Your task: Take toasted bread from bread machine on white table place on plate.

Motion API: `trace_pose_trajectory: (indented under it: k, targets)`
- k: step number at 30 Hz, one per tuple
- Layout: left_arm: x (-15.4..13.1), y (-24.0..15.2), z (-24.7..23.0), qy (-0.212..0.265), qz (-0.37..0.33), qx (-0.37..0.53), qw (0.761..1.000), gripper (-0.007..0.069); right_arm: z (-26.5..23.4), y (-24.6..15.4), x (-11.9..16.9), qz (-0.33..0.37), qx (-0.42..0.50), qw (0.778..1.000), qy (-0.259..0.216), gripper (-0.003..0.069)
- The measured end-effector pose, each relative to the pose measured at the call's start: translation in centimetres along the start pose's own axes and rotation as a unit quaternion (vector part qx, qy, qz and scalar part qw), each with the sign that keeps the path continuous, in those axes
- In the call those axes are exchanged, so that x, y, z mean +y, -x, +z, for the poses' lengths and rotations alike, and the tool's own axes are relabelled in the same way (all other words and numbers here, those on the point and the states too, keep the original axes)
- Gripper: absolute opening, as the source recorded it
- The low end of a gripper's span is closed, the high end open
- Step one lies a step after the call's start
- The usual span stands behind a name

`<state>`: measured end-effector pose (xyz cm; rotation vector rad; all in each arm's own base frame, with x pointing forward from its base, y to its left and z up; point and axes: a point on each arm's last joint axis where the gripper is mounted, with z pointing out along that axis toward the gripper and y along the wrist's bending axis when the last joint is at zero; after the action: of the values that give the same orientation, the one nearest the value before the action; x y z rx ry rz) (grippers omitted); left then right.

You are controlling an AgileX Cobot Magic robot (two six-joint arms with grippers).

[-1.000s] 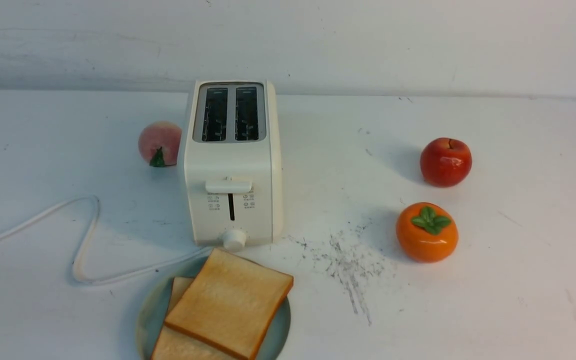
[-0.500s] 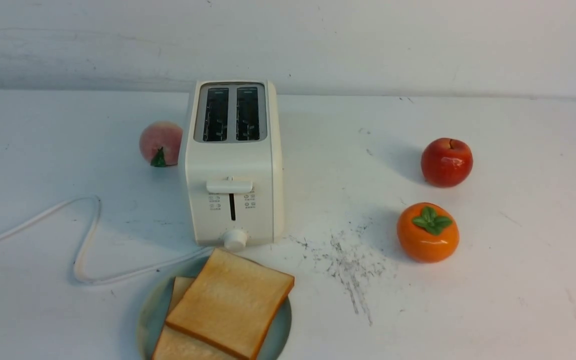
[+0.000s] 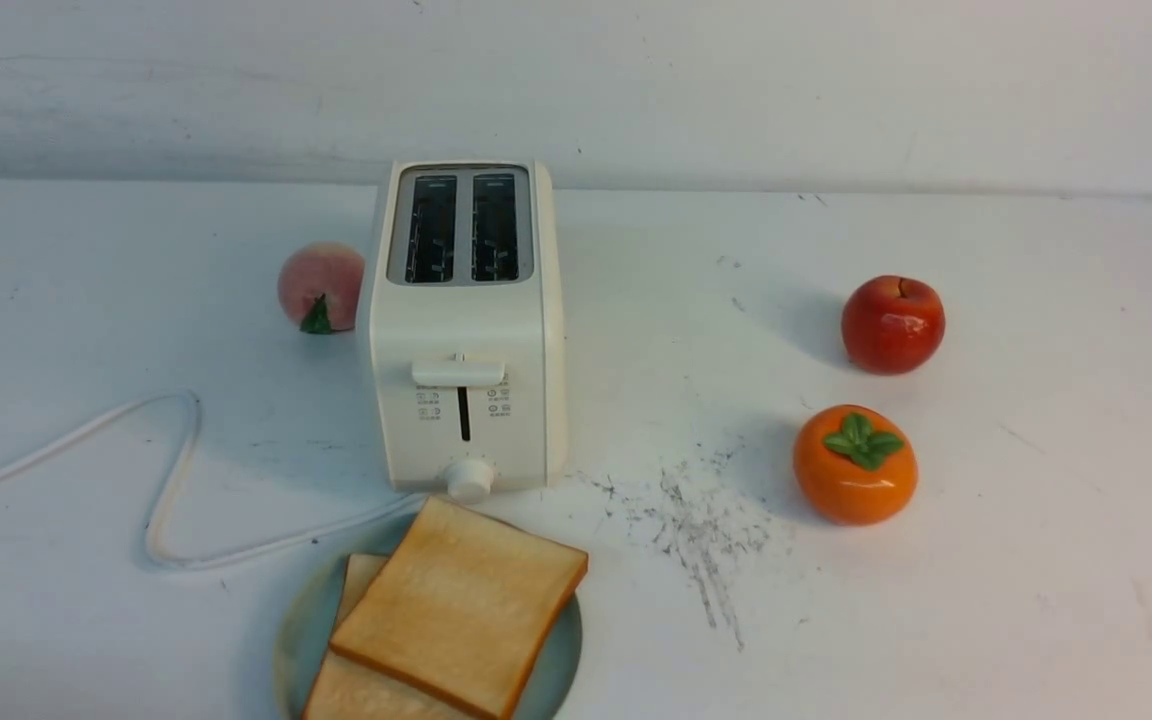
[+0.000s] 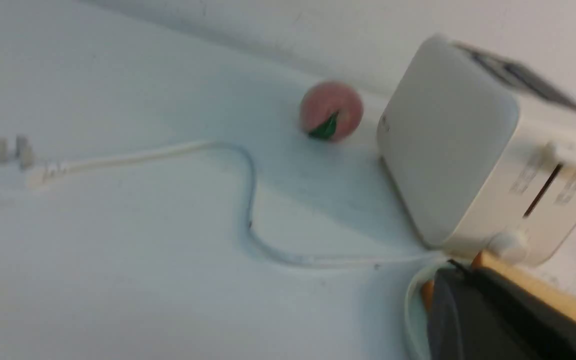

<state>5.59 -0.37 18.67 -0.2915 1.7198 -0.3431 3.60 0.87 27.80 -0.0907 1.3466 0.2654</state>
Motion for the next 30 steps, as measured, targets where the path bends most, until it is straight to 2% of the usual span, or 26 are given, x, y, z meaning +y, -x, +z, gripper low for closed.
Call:
trace_pose_trajectory:
  k: [6,30]
  targets:
    - [0.8,-1.6,-0.1,0.032,0.023,0.068,0.997,0.0015,0.0,0.0,0.0,0.0,-0.001,1.0,0.0,0.0043]
    - [0.8,-1.7,-0.1,0.034,0.022,0.072,0.997,0.0029,0.0,0.0,0.0,0.0,-0.001,1.0,0.0,0.0076]
